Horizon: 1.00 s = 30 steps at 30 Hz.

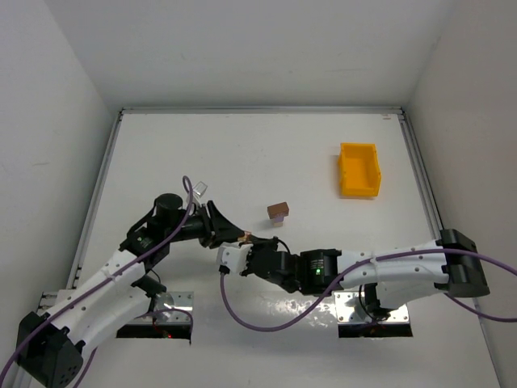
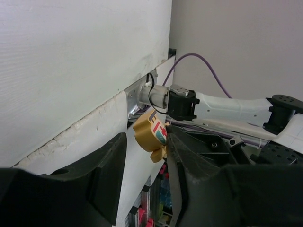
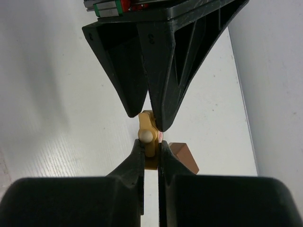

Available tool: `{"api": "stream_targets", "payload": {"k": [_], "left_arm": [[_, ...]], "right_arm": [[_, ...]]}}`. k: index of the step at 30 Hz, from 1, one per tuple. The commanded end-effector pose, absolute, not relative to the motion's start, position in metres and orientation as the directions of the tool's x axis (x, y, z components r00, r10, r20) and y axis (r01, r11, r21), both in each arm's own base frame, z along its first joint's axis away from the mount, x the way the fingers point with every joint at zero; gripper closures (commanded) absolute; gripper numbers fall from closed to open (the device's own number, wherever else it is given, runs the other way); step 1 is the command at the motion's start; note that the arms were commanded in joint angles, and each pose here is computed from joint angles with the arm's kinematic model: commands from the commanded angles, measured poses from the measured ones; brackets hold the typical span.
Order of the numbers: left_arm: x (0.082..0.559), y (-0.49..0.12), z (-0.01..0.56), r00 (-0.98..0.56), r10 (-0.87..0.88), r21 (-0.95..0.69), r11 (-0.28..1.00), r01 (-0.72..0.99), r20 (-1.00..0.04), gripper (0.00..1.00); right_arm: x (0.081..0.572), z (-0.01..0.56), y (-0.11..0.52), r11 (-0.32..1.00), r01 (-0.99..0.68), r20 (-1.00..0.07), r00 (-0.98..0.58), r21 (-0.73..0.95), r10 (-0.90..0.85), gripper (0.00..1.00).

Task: Build the wood block tower

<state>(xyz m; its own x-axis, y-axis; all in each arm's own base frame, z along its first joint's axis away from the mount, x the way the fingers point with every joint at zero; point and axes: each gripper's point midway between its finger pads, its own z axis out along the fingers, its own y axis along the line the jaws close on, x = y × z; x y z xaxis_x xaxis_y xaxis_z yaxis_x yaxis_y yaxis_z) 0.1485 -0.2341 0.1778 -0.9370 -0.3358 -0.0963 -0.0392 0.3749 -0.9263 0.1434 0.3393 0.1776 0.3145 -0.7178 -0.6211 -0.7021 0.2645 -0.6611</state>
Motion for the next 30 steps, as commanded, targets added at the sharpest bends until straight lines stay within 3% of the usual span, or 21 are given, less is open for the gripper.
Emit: {"api": "stream_targets", "payload": {"k": [1,11,17,24,30], "left_arm": [[0.154,-0.232,0.192,-0.922,-0.343,-0.922,0.386,0.037,-0.181,0.63],[0.189,-0.202,0.262,-0.712,-0.49,-0.834,0.49,0.253,-0.503,0.58],[0.197,-0.183,0.29,-0.557,-0.539,-0.767,0.536,0.352,-0.632,0.58],[0.211,-0.154,0.301,-0.364,-0.465,-0.586,0.708,0.394,-0.807,0.59],[0.218,-0.145,0.311,-0.29,-0.363,-0.459,0.784,0.419,-0.886,0.59]], "right_arm": [[0.142,0.186,0.339,0.328,-0.722,-0.688,0.275,-0.609,-0.672,1.0],[0.136,0.19,0.318,0.409,-0.858,-0.861,0.072,-0.311,-0.504,1.0],[0.146,0.187,0.294,0.476,-0.858,-0.869,-0.075,-0.194,-0.49,1.0],[0.186,0.188,0.267,0.614,-0.775,-0.842,-0.226,-0.148,-0.489,1.0],[0.222,0.197,0.251,0.707,-0.694,-0.824,-0.317,-0.136,-0.47,1.0]]}}
